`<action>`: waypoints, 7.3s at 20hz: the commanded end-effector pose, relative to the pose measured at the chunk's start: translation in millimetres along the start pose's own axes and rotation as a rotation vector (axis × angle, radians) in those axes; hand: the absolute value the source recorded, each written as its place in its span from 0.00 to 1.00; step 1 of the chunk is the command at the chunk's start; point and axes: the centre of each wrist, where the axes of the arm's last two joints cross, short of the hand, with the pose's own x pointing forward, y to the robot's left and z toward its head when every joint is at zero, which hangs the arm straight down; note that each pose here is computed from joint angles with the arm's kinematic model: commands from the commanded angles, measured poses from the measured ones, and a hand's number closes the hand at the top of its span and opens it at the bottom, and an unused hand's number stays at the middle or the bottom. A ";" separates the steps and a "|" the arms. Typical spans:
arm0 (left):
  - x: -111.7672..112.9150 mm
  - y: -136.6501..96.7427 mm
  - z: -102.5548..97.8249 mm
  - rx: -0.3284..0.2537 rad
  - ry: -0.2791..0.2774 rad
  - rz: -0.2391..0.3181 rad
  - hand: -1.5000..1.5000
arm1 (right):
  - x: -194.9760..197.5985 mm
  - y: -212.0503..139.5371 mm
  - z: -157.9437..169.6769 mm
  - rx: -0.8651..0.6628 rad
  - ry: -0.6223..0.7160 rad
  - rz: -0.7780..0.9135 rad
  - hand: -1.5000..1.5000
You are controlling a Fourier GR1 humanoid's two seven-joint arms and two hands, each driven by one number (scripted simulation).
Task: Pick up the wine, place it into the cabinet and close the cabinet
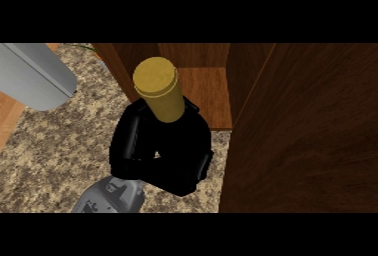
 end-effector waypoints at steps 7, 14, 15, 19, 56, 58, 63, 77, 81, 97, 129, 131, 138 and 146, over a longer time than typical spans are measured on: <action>-14.3 -33.3 -11.3 0.040 -0.013 -0.048 1.00 | 24.5 -2.0 12.5 0.024 -0.050 -0.021 0.00; -16.3 -35.8 -39.6 0.070 -0.010 -0.088 1.00 | 18.5 -4.4 29.2 0.025 -0.039 -0.013 0.00; -38.9 -15.4 -45.0 0.082 0.000 -0.080 1.00 | 18.6 -11.6 21.8 0.026 -0.039 0.009 0.00; -43.6 -28.5 -38.3 0.099 0.020 -0.058 1.00 | 20.5 -8.4 20.5 0.036 -0.040 -0.005 0.00; -108.0 57.6 -74.1 0.214 0.012 -0.169 1.00 | 14.4 -3.5 24.3 0.024 -0.052 -0.021 0.00; -118.6 39.3 -82.6 0.225 0.041 -0.155 1.00 | 24.5 3.3 28.0 0.029 -0.053 -0.042 0.00; -118.4 37.1 -95.4 0.228 0.080 -0.197 1.00 | 20.7 -8.3 19.6 0.034 -0.064 -0.026 0.00; -130.1 55.4 -118.1 0.271 -0.015 -0.293 1.00 | 6.5 -2.0 4.1 0.046 -0.050 -0.034 0.00; -119.0 48.1 -134.3 0.311 -0.038 -0.326 1.00 | 9.9 -4.2 13.9 0.057 -0.045 -0.027 0.00; -125.2 64.9 -133.0 0.403 0.040 -0.124 1.00 | 1.8 -1.2 9.9 0.082 -0.044 -0.039 0.00; -155.1 79.0 -100.3 0.433 0.083 -0.369 0.00 | -3.5 8.3 -4.2 0.104 -0.053 -0.034 0.00; -153.6 90.2 -98.8 0.447 0.055 -0.353 0.00 | 3.2 5.5 -0.1 0.091 -0.061 -0.036 0.00; -157.6 98.1 -91.7 0.407 0.047 -0.344 0.00 | 0.9 6.4 7.2 0.094 -0.062 -0.052 0.00; -162.4 82.5 -90.5 0.338 0.022 -0.305 0.00 | 4.0 15.0 4.5 0.108 -0.063 -0.072 0.00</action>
